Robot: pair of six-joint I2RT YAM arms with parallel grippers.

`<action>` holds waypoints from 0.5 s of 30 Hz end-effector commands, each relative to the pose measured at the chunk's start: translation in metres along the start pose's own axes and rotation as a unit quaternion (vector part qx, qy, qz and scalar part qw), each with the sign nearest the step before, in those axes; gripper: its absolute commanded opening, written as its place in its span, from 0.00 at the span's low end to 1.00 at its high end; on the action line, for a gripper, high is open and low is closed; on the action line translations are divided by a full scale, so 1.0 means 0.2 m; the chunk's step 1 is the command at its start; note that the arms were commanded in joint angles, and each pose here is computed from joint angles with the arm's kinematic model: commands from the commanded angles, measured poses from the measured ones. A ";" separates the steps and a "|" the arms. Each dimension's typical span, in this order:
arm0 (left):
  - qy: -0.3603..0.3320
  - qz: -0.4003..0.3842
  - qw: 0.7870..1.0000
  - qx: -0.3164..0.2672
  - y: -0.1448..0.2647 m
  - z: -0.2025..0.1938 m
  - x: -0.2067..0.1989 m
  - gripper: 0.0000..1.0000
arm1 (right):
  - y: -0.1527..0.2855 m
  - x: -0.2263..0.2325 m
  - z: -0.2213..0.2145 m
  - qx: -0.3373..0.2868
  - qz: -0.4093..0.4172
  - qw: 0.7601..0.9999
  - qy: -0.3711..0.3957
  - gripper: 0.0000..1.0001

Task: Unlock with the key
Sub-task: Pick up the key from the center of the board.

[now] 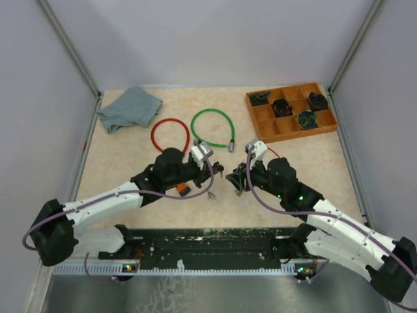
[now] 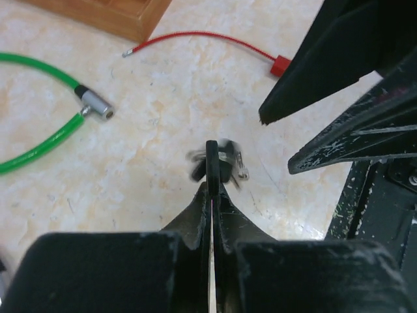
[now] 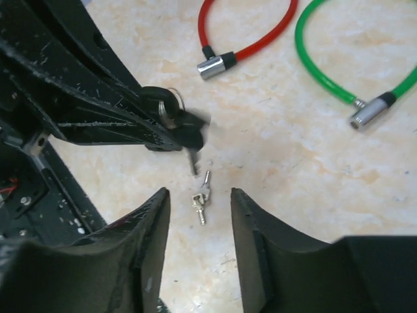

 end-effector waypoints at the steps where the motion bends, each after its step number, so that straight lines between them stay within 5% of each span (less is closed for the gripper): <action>1: 0.053 0.013 0.977 0.208 0.14 -0.11 -0.02 0.00 | 0.06 0.00 0.12 -0.053 -0.010 0.994 0.100 0.46; 4: 0.048 0.026 0.949 0.312 0.24 -0.12 0.01 0.00 | 0.06 0.00 0.12 -0.071 0.008 0.990 0.120 0.54; 8: 0.034 0.013 0.925 0.379 0.33 -0.10 0.01 0.00 | 0.02 0.07 0.10 -0.087 0.077 0.984 0.137 0.57; 15: 0.022 -0.053 0.930 0.362 0.34 -0.01 -0.04 0.00 | -0.02 0.19 0.06 -0.062 0.205 0.962 0.168 0.56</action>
Point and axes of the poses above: each gripper's point midway between its finger pads, its own y axis back along the fingers, its own x axis along the line the jaws close on, z = x × y, the point moved 5 cm from there along y, back along the fingers, and after that the axes turned 12 degrees about -y, right-handed, at the moved point
